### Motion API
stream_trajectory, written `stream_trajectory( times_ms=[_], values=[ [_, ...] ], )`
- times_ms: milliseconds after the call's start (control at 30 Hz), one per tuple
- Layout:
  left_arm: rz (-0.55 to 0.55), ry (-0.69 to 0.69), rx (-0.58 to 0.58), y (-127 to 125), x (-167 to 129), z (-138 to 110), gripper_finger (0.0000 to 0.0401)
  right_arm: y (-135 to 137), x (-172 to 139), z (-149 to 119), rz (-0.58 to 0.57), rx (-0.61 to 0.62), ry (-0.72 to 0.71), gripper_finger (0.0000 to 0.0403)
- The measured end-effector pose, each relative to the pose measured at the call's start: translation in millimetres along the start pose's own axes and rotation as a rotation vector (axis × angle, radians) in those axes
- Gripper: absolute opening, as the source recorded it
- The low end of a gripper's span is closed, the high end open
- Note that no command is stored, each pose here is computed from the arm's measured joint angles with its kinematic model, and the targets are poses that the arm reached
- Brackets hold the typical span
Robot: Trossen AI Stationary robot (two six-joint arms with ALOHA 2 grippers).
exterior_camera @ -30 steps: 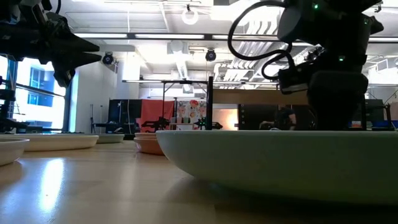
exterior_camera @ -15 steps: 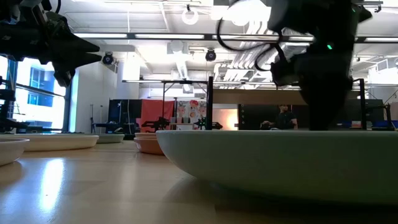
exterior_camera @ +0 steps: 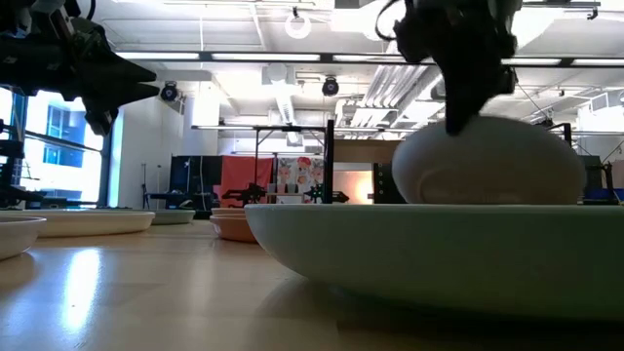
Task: Place and stack plates onto a shelf
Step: Put the right white plate on the shelf
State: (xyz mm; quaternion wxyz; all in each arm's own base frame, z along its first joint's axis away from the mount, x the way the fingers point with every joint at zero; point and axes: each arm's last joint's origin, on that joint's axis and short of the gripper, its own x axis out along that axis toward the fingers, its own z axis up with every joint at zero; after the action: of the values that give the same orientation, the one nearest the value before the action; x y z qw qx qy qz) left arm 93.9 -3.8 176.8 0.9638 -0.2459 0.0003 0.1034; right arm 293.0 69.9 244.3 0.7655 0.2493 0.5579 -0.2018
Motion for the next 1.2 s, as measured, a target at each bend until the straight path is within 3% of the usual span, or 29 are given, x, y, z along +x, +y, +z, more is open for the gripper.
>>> stream_trajectory(
  times_ms=[467, 667, 833, 1000, 1200],
  values=[
    [0.0, 0.0, 0.001, 0, 0, 0, 0.0086, 14, -76, 25, -0.009, 0.014, -0.133, 0.0],
    [0.0, 0.0, 0.001, 0, 0, 0, 0.0086, 4, -109, 29, -0.168, -0.024, -0.219, 0.0],
    [0.0, 0.0, 0.001, 0, 0, 0, 0.0086, -16, -126, 30, -0.399, -0.043, -0.28, 0.0],
    [-0.001, -0.001, -0.007, 0, 0, 0, 0.0086, -36, -128, 42, -0.504, -0.073, -0.303, 0.0],
    [-0.001, -0.001, -0.01, 0, 0, 0, 0.0086, -70, -109, 58, -0.62, -0.026, -0.209, 0.0]
  ],
)
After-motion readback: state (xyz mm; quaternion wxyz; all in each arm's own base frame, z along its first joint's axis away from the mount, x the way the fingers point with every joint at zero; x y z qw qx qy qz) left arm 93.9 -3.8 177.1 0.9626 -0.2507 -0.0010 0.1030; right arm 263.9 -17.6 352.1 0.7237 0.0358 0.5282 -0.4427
